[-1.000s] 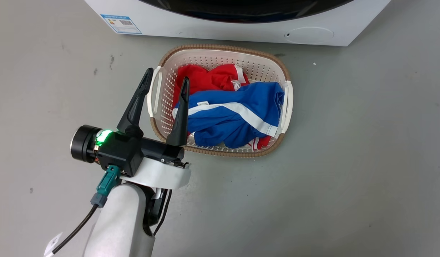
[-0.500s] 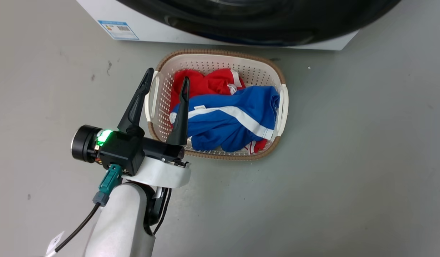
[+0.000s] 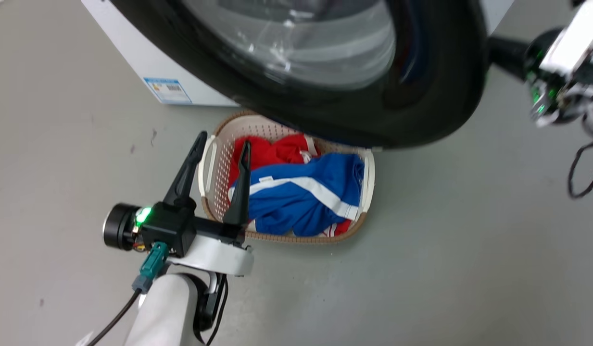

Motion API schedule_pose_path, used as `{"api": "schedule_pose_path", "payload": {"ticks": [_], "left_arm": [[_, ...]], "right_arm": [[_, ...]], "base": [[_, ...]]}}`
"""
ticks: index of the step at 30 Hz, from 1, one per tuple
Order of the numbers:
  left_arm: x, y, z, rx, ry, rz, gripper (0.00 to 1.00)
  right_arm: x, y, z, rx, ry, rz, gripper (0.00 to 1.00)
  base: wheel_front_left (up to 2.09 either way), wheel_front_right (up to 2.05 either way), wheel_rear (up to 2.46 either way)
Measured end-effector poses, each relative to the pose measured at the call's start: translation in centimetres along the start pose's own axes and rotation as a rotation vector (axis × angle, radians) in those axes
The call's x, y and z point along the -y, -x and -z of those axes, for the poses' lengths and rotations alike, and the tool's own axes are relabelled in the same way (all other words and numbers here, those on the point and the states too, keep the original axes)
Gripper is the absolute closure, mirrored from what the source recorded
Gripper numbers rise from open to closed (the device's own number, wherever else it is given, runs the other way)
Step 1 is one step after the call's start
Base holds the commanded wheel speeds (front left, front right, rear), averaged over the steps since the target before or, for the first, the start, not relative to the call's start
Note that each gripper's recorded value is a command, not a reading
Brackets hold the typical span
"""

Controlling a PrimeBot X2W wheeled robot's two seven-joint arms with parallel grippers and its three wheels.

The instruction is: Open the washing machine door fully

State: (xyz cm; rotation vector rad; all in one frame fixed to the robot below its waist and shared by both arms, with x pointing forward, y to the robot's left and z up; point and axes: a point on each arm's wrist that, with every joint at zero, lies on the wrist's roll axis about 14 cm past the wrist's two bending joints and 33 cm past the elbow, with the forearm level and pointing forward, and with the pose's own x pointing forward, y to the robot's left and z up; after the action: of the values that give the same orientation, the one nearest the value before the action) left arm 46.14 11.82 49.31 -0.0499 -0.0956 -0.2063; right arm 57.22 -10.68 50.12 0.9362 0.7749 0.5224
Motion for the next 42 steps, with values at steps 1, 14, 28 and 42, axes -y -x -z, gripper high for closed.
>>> {"api": "schedule_pose_path", "payload": {"ticks": [1,14,28,42], "left_arm": [[0.1,0.3,-0.2,0.000,0.000,-0.001,0.00],[0.0,4.1,-2.5,0.022,0.008,-0.031,0.00],[-0.7,6.7,-3.5,0.032,0.003,-0.064,0.00],[0.4,7.8,-3.6,0.028,0.006,-0.031,0.00]], "right_arm": [[-0.3,0.2,0.6,-0.007,0.001,-0.008,1.00],[-2.9,2.4,10.5,-0.129,-0.017,-0.106,1.00],[-7.7,1.9,19.0,-0.230,-0.015,-0.240,1.00],[-4.1,7.5,12.5,0.377,-0.065,-0.163,1.00]], "base": [[0.00,0.00,0.00],[0.00,0.00,0.00],[0.00,0.00,0.00],[0.00,0.00,0.00]]}}
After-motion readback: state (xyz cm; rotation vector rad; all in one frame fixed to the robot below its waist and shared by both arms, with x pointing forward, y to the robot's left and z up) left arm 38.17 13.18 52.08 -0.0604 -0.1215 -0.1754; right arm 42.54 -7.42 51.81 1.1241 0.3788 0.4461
